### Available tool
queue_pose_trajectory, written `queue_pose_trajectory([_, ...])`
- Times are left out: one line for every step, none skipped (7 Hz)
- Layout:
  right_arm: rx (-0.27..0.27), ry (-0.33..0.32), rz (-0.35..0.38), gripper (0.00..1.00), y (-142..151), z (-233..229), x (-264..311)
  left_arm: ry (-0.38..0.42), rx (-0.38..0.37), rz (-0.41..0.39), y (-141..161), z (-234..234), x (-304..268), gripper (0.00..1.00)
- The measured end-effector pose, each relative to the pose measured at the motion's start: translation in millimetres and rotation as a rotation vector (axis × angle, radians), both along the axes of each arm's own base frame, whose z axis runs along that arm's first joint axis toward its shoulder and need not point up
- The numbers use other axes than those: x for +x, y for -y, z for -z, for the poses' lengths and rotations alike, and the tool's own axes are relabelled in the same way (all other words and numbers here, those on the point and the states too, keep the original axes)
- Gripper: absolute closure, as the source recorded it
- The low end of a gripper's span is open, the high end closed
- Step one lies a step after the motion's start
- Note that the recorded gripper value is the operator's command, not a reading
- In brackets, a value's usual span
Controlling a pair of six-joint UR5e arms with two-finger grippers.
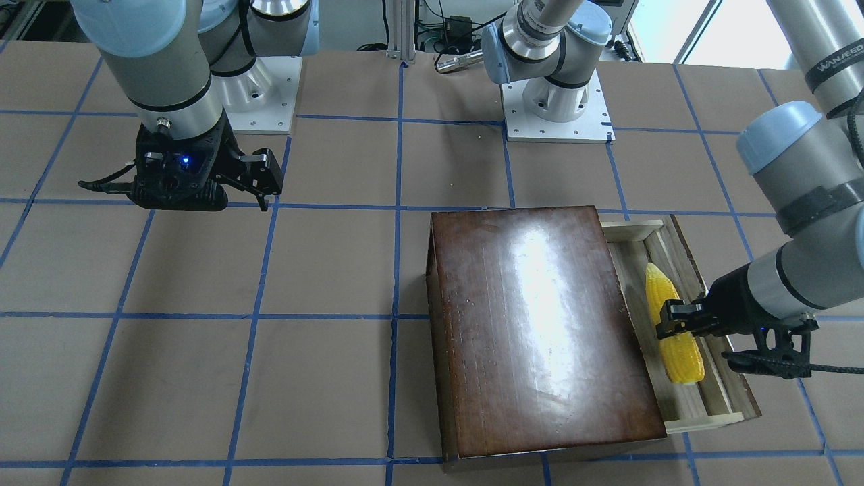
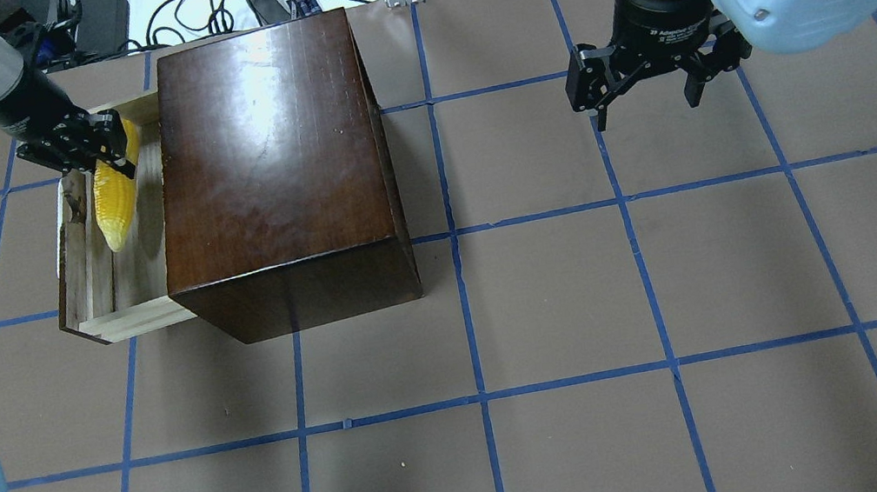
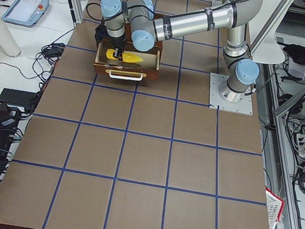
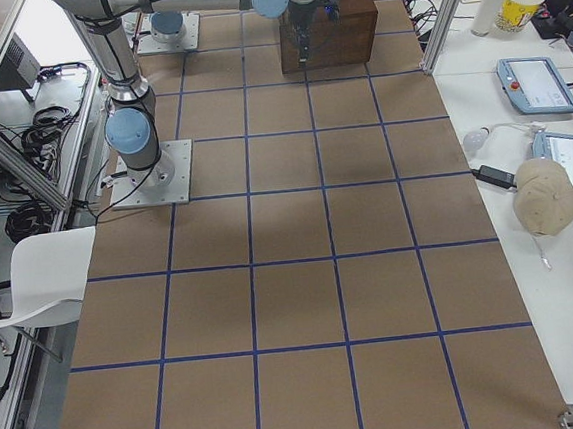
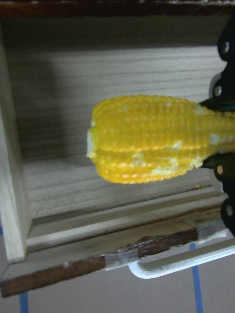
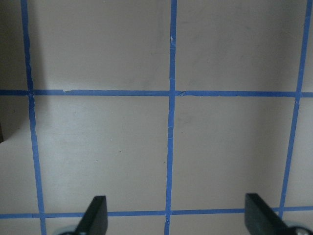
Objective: Open drawer and put corn inside
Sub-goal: 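Lower the corn cob into the drawer and open the left gripper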
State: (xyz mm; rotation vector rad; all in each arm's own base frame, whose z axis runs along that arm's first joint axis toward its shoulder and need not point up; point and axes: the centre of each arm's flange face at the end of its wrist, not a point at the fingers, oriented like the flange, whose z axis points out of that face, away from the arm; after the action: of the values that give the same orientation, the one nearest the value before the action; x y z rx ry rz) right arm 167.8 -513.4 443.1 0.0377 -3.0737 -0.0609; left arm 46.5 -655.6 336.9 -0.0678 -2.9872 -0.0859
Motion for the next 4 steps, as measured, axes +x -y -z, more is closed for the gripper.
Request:
queue_pose_trajectory([0.000,0.000,0.000,0.00,-0.1,-0.1,0.0,-0.017,0.005,-0.006,-0.2,10.0,-1.5,0.96])
queue_pose_trajectory([0.001,0.000,0.000,0.00,0.0,0.2,0.0,-0.024,0.009,-0.020,-0.1,17.3,-2.0,0.86])
queue_pose_trajectory([0.001,0.000,0.000,0.00,0.2,0.4,0.0,-0.027,0.014,-0.037,-0.2,21.3,-2.5,0.44])
queue_pose_trajectory([0.000,0.000,0.000,0.00,0.3,0.4,0.0,-0.027,0.017,-0.043,-0.5,22.4,-3.1,0.00])
